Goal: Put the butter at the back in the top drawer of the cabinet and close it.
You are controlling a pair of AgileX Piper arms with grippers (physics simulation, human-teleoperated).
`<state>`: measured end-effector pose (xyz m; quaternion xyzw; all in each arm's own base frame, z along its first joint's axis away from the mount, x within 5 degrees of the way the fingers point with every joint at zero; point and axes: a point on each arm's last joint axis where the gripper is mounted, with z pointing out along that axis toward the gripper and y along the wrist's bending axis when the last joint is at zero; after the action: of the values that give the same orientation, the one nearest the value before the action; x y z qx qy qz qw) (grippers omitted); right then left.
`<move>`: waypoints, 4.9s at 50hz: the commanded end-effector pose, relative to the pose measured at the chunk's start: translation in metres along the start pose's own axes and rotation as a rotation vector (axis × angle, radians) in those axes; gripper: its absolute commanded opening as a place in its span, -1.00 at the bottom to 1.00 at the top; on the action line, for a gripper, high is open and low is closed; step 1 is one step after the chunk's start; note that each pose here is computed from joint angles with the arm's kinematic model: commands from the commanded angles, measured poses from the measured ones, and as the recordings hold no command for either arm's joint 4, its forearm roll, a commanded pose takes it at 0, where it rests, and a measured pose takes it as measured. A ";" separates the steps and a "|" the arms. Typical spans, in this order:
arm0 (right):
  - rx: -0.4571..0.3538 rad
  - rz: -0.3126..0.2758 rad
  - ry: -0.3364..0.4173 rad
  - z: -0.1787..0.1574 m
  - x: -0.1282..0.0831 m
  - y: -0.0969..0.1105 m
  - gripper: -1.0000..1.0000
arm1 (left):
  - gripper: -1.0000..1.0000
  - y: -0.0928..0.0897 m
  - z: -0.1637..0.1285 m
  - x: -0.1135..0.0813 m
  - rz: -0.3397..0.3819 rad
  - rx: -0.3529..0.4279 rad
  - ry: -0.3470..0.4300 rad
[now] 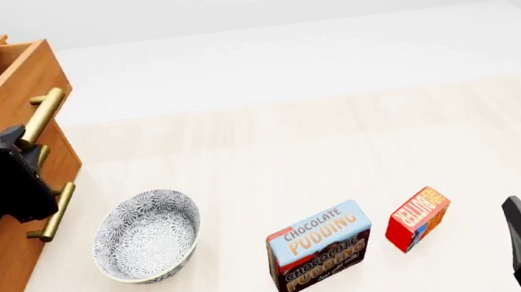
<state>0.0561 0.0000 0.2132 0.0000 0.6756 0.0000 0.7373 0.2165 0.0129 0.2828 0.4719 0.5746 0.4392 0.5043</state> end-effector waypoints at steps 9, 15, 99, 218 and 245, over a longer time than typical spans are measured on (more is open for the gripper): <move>0.000 0.000 0.000 0.000 0.000 0.000 1.00 | -1.00 0.000 0.004 -0.007 -0.149 -0.015 -0.004; 0.000 0.000 0.000 0.000 0.000 0.000 1.00 | -1.00 -0.003 0.009 -0.010 -0.160 -0.002 -0.016; 0.000 0.000 0.000 0.000 0.000 0.000 1.00 | 1.00 0.022 0.005 -0.053 -0.271 0.089 -0.163; 0.000 0.000 0.000 0.000 0.000 0.000 1.00 | 1.00 0.196 0.003 -0.047 -1.461 0.324 0.372; 0.000 0.000 0.000 0.000 0.000 0.000 1.00 | 1.00 0.175 0.020 -0.042 -1.484 0.327 0.399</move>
<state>0.0561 0.0000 0.2132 0.0000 0.6756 0.0000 0.7373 0.2505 -0.0005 0.4675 -0.0497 0.8753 -0.0281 0.4801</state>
